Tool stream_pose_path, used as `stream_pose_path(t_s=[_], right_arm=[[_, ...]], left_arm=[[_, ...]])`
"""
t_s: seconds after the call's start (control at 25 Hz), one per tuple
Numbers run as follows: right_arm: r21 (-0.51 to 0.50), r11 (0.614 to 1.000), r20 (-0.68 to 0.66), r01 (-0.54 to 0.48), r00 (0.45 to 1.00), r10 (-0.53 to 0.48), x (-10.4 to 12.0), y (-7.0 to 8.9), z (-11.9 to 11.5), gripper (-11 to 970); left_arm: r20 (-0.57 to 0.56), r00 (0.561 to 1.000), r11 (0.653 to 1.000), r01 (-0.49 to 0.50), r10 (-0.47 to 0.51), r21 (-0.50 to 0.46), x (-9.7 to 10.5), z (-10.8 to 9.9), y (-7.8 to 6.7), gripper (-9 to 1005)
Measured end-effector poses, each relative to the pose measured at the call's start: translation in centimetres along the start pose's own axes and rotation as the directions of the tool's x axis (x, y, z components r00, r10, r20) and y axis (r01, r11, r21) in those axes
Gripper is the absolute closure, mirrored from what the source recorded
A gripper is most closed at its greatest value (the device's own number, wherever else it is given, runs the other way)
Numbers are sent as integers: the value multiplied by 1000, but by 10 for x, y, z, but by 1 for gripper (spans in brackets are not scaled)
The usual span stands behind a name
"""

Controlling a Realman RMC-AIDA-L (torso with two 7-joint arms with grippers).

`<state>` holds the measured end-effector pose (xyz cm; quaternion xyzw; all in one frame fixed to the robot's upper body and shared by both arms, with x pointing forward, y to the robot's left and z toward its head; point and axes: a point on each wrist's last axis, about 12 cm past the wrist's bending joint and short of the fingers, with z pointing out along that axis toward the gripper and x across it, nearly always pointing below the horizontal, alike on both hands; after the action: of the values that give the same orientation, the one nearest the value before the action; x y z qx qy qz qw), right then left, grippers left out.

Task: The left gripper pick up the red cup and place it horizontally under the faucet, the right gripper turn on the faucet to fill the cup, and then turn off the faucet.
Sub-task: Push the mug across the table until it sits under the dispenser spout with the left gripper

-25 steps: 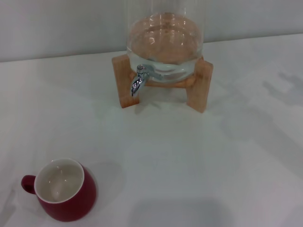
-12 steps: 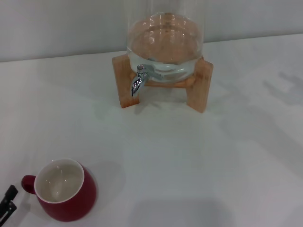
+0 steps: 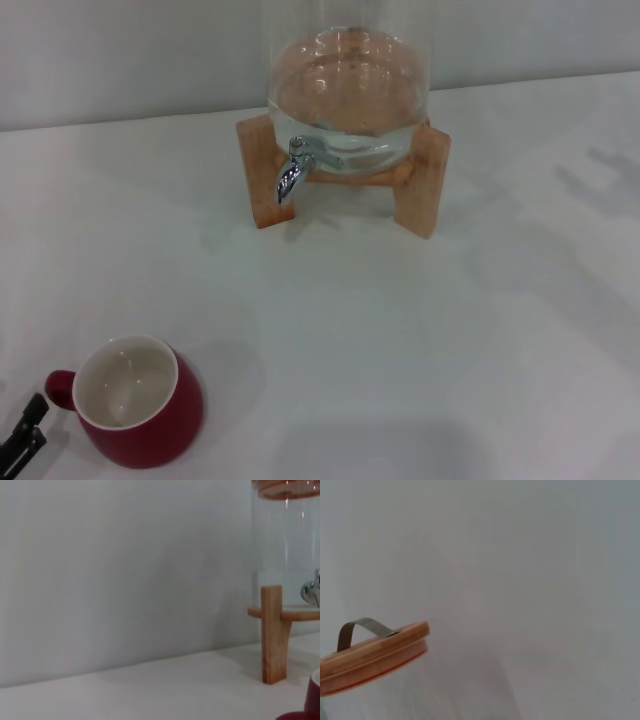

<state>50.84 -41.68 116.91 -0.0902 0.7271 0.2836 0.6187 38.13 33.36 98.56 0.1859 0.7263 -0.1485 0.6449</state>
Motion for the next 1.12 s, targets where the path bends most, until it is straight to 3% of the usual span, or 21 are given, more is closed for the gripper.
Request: stream_pose_path(t_s=[0.44, 1.12], right_arm=[[2, 1000, 9, -2, 1000, 2, 0, 0, -1, 239], [4, 1000, 15, -10, 1000, 10, 1, -1, -4, 239]], left_arm=[[-29, 999, 998, -15, 16, 55, 1, 12, -2, 153], [-24, 1000, 998, -12, 14, 54, -1, 16, 0, 153]])
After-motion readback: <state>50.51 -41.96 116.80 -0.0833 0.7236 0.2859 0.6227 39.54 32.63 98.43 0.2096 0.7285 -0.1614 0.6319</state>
